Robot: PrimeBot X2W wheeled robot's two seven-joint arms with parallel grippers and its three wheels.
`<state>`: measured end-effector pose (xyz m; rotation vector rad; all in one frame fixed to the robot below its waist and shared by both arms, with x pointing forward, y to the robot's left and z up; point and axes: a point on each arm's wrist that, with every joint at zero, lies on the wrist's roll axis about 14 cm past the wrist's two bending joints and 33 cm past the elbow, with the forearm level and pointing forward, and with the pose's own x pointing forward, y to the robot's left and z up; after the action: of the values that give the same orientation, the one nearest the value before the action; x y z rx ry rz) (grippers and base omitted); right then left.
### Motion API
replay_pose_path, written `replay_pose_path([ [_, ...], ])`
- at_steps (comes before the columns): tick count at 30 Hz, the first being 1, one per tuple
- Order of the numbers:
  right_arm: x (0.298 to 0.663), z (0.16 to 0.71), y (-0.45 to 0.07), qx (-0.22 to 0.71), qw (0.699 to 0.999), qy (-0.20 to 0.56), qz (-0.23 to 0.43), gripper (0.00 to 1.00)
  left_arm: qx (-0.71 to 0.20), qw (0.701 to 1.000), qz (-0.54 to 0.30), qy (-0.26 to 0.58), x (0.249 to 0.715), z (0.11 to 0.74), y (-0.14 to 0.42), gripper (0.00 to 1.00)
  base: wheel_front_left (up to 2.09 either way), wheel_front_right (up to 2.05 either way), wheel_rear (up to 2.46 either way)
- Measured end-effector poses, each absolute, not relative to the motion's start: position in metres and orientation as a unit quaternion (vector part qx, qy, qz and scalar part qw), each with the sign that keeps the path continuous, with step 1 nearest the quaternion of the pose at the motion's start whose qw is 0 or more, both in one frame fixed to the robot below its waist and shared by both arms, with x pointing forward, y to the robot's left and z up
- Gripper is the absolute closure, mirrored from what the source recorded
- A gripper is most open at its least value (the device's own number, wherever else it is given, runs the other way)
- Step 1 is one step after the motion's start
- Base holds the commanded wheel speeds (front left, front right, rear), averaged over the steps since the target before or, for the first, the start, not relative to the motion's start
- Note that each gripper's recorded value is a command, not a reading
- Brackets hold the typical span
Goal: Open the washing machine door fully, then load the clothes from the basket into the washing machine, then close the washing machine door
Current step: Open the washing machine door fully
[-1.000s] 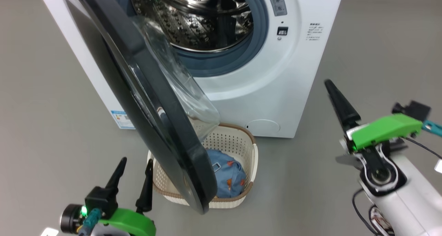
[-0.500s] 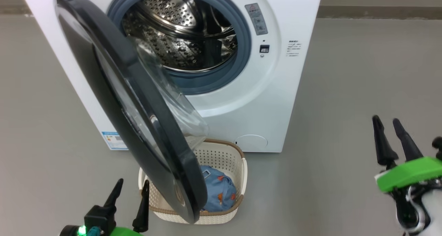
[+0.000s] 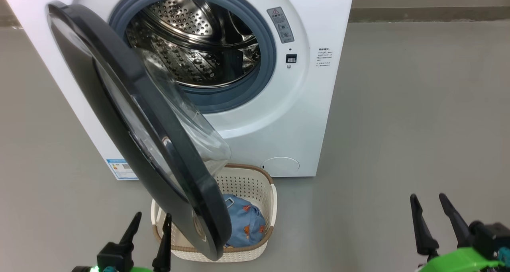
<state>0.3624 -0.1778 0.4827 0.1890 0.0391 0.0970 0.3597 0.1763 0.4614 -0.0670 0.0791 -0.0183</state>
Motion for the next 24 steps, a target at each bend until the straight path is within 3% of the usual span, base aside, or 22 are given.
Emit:
replay_pose_path([
  [24, 0.342, 0.48, -0.172, 0.051, 0.997, 0.05, 0.042, 0.0, -0.038, 0.998, 0.001, 0.052, 0.357, 0.453, 0.181, 0.0, 0.0, 0.0, 0.0],
])
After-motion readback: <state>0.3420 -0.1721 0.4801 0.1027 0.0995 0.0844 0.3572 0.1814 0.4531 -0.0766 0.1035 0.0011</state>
